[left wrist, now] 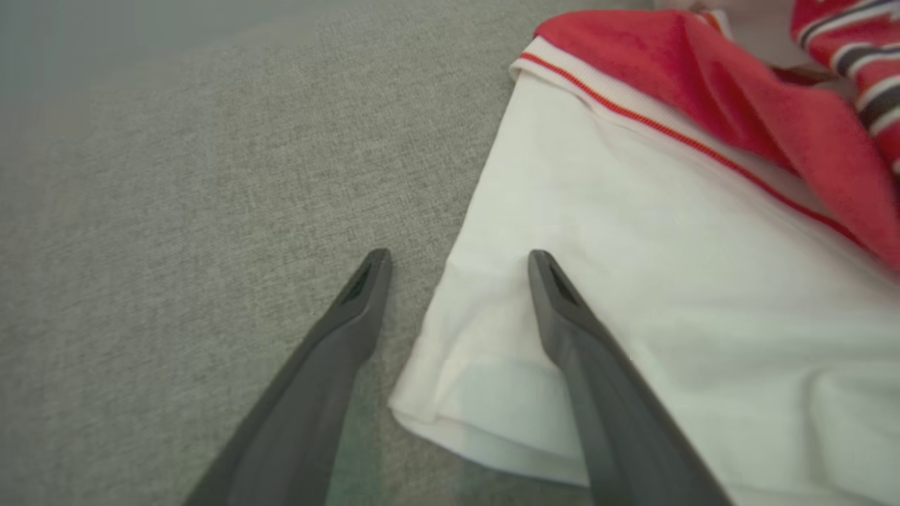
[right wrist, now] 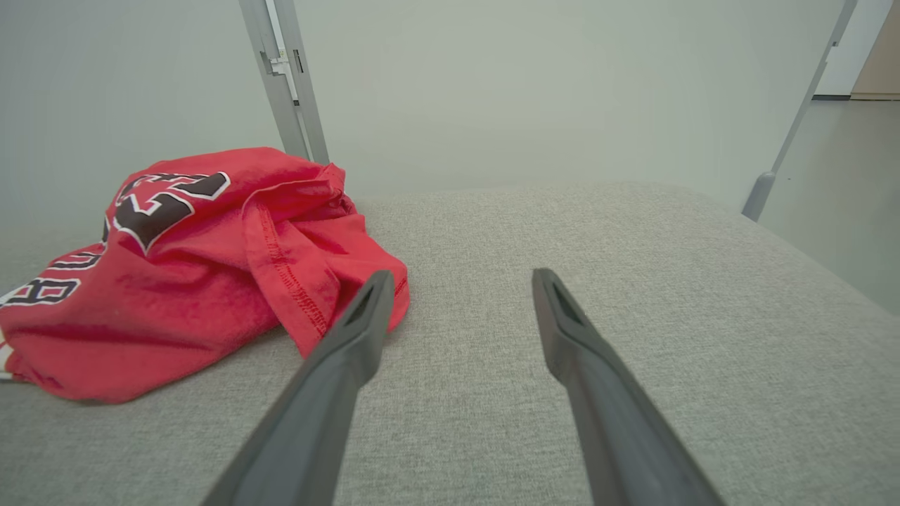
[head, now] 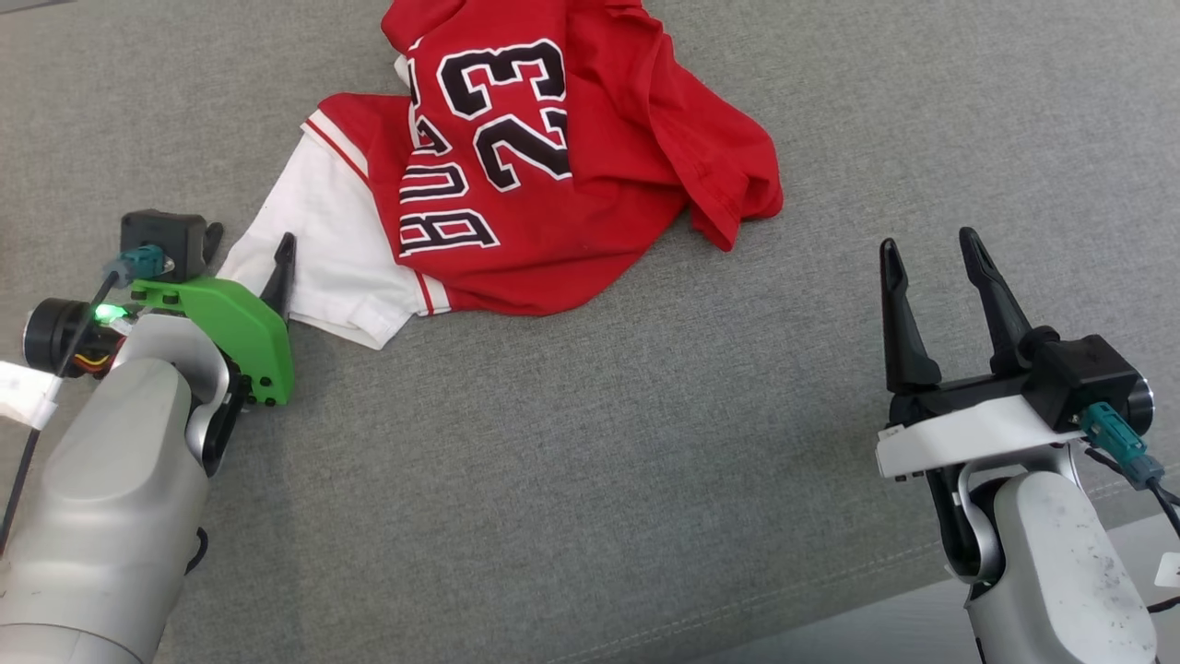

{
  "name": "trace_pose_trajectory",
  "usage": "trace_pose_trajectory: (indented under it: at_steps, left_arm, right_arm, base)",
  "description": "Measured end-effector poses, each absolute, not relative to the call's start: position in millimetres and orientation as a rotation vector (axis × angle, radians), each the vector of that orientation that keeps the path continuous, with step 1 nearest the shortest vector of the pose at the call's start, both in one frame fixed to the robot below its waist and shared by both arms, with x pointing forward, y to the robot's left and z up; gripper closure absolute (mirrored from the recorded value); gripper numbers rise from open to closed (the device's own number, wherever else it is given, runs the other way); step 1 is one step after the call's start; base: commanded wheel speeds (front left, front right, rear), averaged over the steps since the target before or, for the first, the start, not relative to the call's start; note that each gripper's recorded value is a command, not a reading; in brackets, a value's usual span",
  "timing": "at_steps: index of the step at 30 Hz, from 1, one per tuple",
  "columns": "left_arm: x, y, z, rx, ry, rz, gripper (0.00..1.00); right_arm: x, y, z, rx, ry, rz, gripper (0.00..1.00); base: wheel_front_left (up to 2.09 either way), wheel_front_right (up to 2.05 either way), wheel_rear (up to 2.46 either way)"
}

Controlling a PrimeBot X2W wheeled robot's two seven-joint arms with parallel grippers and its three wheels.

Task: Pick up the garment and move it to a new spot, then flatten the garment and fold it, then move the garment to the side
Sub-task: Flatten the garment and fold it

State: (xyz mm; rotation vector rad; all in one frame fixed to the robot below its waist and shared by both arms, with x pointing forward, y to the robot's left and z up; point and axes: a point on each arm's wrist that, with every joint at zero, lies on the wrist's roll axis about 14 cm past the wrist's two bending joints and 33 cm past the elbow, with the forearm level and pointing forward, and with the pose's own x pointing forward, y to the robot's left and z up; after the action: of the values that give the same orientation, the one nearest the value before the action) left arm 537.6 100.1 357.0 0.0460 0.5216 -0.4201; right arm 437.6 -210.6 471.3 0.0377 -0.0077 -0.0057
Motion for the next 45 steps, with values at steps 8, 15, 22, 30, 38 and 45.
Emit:
trace_pose_trajectory:
  at_steps: [8,15,22,30,38,45]
  left_arm:
    - [529.7,97.0,356.5,0.072,0.549,-0.453,1.00]
    - [531.6,95.3,385.1,0.034,0.432,-0.446,1.00]
    - [510.5,101.3,411.6,-0.020,0.334,-0.420,1.00]
    - [464.4,119.3,426.2,-0.071,0.275,-0.353,1.00]
    - [400.7,146.9,420.8,-0.132,0.300,-0.237,1.00]
    - [357.5,170.8,421.0,-0.184,0.333,-0.124,1.00]
  right_arm:
    - [435.2,-211.2,475.8,0.039,-0.017,-0.008,0.00]
    - [427.3,-210.2,480.0,0.048,-0.023,-0.011,0.00]
    - [416.9,-197.6,488.4,0.064,-0.039,0.021,0.00]
    - [407.1,-183.0,497.4,0.084,-0.060,0.058,0.00]
    - [407.5,-160.3,503.4,0.104,-0.075,0.119,0.00]
    - [411.4,-144.4,506.7,0.112,-0.084,0.163,0.00]
  base:
    - [0.00,0.00,0.00]
    - [0.00,0.00,0.00]
    - [0.00,0.00,0.00]
    - [0.00,0.00,0.00]
    - [0.00,0.00,0.00]
    - [0.00,0.00,0.00]
